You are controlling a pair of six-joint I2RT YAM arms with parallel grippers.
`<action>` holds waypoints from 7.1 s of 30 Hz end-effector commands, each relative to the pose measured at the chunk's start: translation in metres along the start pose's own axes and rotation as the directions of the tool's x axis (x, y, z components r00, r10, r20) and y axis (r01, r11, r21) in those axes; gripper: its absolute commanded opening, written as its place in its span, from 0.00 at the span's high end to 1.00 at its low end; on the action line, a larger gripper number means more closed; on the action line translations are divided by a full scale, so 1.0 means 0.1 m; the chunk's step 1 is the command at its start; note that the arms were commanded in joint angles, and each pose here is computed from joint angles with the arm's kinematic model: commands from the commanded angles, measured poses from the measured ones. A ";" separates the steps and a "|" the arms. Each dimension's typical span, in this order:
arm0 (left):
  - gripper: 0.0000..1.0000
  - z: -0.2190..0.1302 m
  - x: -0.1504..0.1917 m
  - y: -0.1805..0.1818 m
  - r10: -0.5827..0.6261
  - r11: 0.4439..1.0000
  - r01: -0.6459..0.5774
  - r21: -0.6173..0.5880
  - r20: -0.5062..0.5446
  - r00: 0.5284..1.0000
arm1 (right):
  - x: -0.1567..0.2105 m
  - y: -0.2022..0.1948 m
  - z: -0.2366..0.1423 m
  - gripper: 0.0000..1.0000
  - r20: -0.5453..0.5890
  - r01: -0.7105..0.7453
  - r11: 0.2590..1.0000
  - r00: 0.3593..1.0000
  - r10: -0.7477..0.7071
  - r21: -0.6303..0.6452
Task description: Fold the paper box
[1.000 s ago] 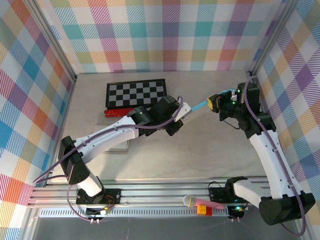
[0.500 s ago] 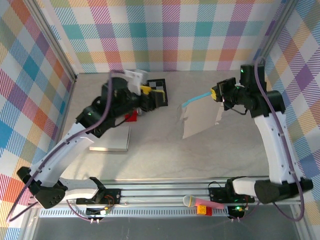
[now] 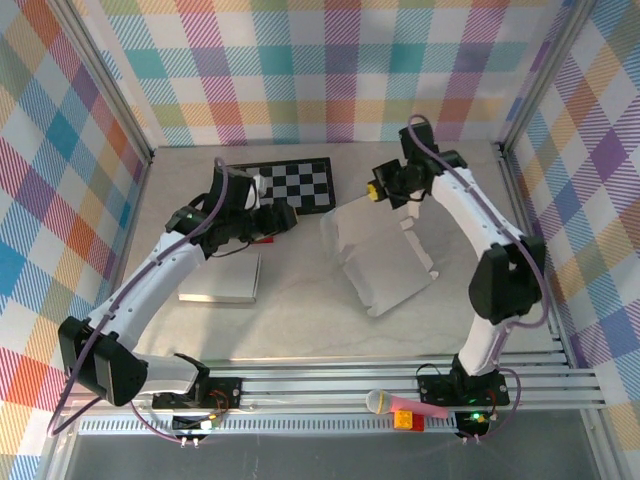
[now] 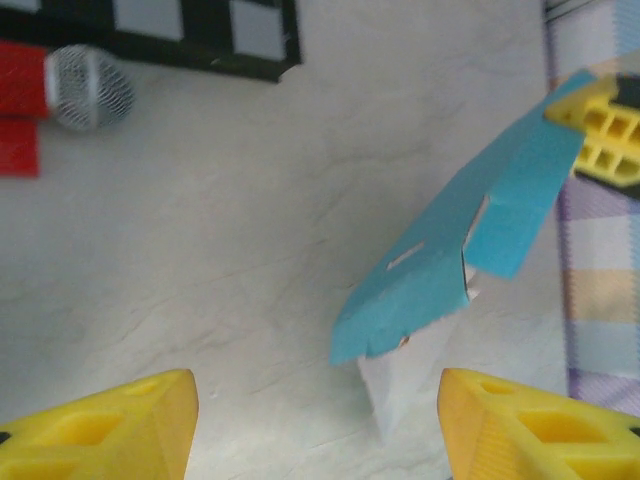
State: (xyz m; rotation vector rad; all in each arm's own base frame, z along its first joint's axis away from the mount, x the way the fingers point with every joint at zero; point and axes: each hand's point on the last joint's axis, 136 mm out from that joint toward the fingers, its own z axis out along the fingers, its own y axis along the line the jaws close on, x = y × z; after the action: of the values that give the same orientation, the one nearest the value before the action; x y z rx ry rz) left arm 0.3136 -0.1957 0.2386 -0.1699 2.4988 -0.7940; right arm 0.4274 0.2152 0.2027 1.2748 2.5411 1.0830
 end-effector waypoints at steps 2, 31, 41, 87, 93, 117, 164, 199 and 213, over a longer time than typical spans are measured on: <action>0.36 -0.08 0.18 0.29 0.046 0.996 -0.047 -0.082 -0.015 0.999 | 0.14 0.25 0.29 1.00 -0.080 0.201 0.965 0.973 -0.217 -0.170; 0.53 1.19 0.93 0.18 0.405 0.913 -0.402 0.067 -0.038 0.913 | 0.29 -0.44 0.38 1.00 -0.055 0.320 0.748 0.902 -0.429 -0.581; 0.53 1.36 1.08 0.09 0.474 0.878 -0.471 0.089 -0.019 0.880 | 0.23 -0.52 0.44 1.00 -0.099 0.294 0.742 0.895 -0.435 -0.603; 0.67 1.66 0.98 -0.35 0.576 0.816 -0.575 0.062 -0.002 0.817 | 0.22 -0.44 0.47 1.00 -0.100 0.228 0.760 0.928 -0.359 -0.608; 0.65 1.78 0.96 -0.26 0.535 0.844 -0.535 0.019 0.007 0.845 | 0.19 -0.53 0.50 1.00 -0.085 0.197 0.764 0.946 -0.313 -0.614; 0.71 2.01 0.86 -0.13 0.372 0.921 -0.346 -0.180 0.134 0.919 | 0.19 -0.55 0.44 1.00 -0.032 0.111 0.701 0.982 -0.188 -0.704; 0.77 2.13 0.83 -0.22 0.282 0.923 -0.195 -0.331 0.240 0.929 | 0.30 -0.63 0.26 1.00 -0.050 0.078 0.694 0.985 -0.162 -0.715; 1.00 2.09 0.81 -0.21 0.308 0.881 -0.164 -0.443 0.275 0.911 | 0.36 -0.82 0.21 0.68 -0.056 0.085 0.776 0.987 -0.153 -0.625; 1.00 1.54 0.42 -0.25 0.371 0.884 -0.297 -0.360 0.155 0.916 | 0.16 -0.63 -1.10 0.20 0.195 0.330 0.901 0.939 -0.284 -0.280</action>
State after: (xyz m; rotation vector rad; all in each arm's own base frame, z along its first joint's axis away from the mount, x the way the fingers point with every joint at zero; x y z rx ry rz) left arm 0.3501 -0.3166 0.0945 0.0037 2.3273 -0.1083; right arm 0.3582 0.1620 0.2747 0.8053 2.0235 1.4521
